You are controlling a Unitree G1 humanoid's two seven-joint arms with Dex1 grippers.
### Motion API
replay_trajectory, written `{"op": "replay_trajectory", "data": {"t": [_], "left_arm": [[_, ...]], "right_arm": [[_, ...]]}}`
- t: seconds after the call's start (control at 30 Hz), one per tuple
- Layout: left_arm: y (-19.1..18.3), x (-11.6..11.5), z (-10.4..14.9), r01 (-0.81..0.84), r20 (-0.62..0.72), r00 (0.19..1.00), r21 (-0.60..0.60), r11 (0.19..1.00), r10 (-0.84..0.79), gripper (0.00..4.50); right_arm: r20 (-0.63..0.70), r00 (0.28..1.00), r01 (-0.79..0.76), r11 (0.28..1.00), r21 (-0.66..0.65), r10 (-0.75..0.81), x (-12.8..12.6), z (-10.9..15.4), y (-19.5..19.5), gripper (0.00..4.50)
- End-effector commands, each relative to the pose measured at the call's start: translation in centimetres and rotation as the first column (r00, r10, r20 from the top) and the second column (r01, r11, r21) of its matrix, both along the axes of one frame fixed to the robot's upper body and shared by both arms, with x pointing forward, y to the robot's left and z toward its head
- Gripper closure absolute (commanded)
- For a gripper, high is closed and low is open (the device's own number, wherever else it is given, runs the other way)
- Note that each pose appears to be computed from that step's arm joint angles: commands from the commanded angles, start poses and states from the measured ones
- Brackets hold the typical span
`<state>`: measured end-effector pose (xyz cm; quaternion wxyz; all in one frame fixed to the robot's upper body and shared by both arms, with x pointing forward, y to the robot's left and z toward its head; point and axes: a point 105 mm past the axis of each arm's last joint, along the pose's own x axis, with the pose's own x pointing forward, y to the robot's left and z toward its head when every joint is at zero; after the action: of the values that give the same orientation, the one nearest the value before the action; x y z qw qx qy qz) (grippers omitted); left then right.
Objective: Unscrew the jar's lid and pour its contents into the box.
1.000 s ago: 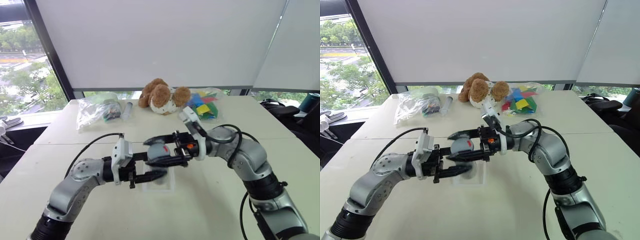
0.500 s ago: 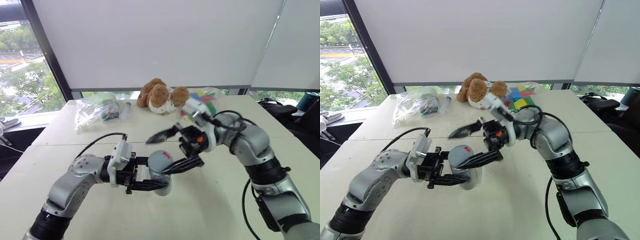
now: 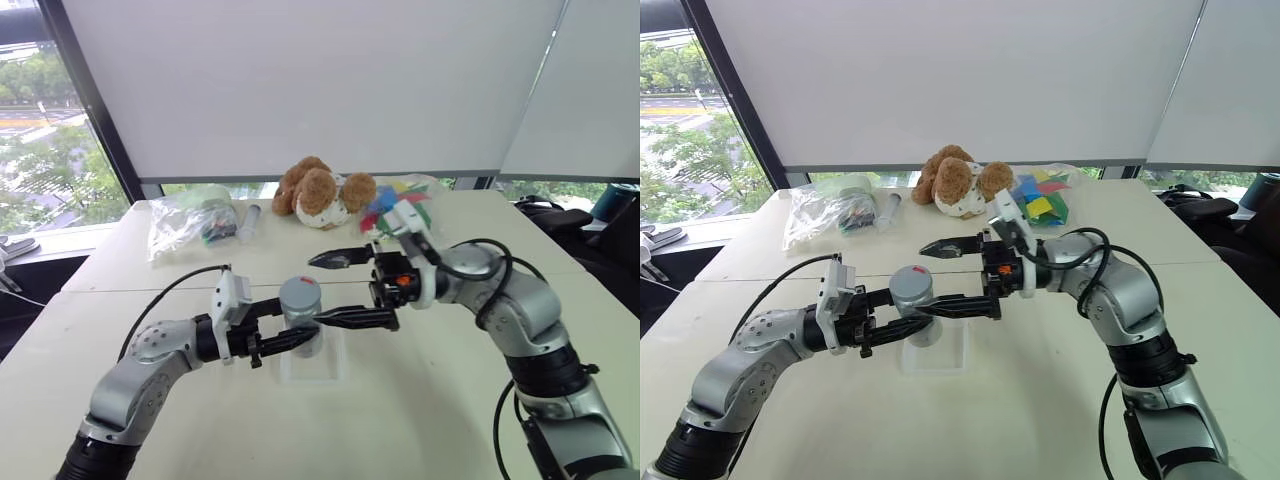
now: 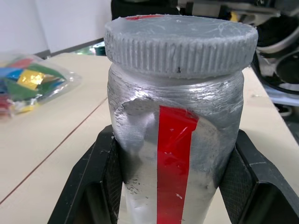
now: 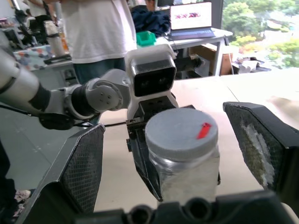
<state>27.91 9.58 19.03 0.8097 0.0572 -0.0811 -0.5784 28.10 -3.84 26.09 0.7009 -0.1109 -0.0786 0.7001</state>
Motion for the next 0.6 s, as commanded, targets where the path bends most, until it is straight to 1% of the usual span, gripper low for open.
{"op": "replay_trajectory", "data": {"t": [0.03,0.37,0.6], "left_arm": [[-0.5,-0.4,0.8,0.007,0.037,0.999,-0.001,1.000,-0.007,2.42],[-1.2,-0.8,0.9,0.024,0.042,0.999,-0.006,1.000,-0.024,2.42],[-1.3,-1.0,0.9,0.038,0.049,0.998,-0.003,0.999,-0.037,2.42]], "right_arm": [[0.054,0.998,0.028,0.999,0.018,-0.029,0.2,1.2,1.4,0.06],[0.035,0.998,0.058,0.998,0.013,-0.059,1.4,0.3,2.6,0.06],[0.031,0.996,0.081,0.996,0.027,-0.082,2.3,0.8,2.4,0.06]]}}
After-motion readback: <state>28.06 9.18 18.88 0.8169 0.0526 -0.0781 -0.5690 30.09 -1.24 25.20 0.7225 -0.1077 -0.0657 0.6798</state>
